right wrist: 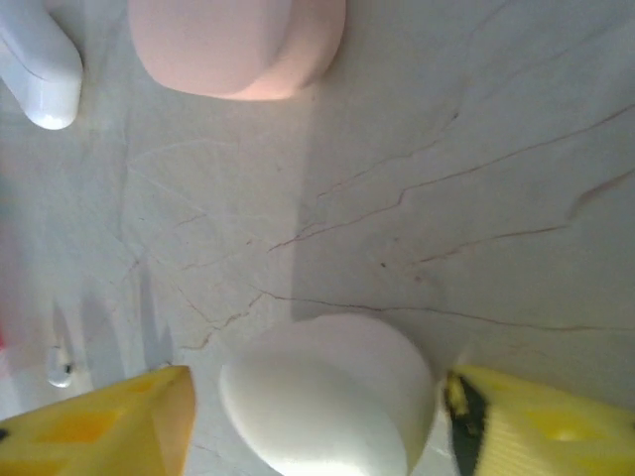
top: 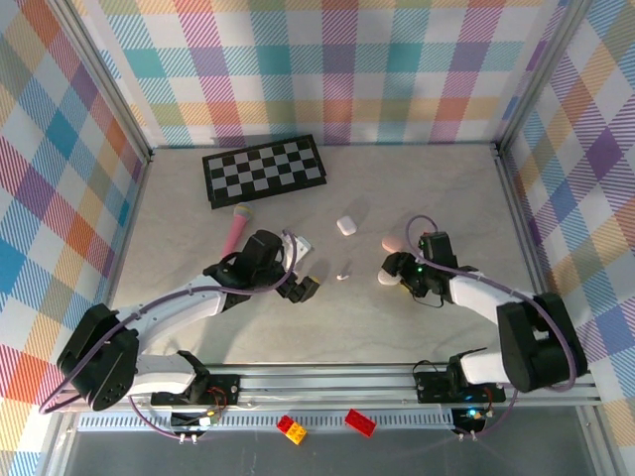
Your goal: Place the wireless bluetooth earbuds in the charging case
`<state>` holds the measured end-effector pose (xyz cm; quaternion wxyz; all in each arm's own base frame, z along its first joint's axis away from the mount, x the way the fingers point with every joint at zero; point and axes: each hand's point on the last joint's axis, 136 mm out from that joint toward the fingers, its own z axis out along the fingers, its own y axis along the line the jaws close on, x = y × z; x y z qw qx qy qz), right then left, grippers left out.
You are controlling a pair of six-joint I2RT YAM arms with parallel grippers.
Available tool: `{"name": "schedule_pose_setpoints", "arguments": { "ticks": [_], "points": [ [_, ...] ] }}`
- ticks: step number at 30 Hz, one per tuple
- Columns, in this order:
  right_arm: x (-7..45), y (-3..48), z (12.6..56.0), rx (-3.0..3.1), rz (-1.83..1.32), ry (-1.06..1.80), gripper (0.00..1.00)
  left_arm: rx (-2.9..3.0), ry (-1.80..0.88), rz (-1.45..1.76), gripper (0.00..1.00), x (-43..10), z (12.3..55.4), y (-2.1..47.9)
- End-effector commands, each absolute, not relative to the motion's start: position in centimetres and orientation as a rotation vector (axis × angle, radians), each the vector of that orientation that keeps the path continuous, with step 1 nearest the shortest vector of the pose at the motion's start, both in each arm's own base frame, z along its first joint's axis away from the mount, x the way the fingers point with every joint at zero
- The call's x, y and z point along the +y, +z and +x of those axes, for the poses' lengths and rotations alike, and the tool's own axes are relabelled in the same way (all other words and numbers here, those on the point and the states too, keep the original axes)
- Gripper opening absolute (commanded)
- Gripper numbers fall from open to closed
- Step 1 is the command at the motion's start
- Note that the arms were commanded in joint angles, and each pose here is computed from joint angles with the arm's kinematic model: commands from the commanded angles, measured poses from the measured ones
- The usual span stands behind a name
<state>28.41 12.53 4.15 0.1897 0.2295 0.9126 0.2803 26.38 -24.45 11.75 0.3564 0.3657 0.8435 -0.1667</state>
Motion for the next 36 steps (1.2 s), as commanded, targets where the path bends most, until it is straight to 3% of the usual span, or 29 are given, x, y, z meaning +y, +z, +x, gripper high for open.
{"name": "schedule_pose_setpoints", "arguments": {
  "ticks": [1, 8, 10, 11, 23, 36],
  "points": [
    [10.1, 5.7, 28.4, 2.571, 0.569, 0.582, 0.75, 2.333, -0.374, 0.914, 1.00, -23.7, 25.4, 10.7],
    [8.3, 9.1, 28.2, 2.518, 0.479, 0.451, 0.77, 2.485, -0.238, 1.004, 0.98, -23.8, 24.9, 8.7],
    [8.4, 9.8, 28.2, 2.506, 0.467, 0.458, 0.77, 2.524, -0.211, 0.968, 0.80, -24.1, 25.4, 8.3],
    [8.4, 9.9, 28.2, 2.503, 0.463, 0.461, 0.77, 2.534, -0.217, 0.965, 0.79, -24.4, 25.5, 8.1],
    [8.8, 10.4, 27.8, 2.506, 0.438, 0.490, 0.76, 2.589, -0.139, 1.114, 0.77, -26.3, 25.8, 5.3],
    [8.8, 11.0, 27.8, 2.493, 0.429, 0.500, 0.75, 2.576, -0.109, 1.136, 0.66, -27.0, 26.8, 2.8]
  ]
}}
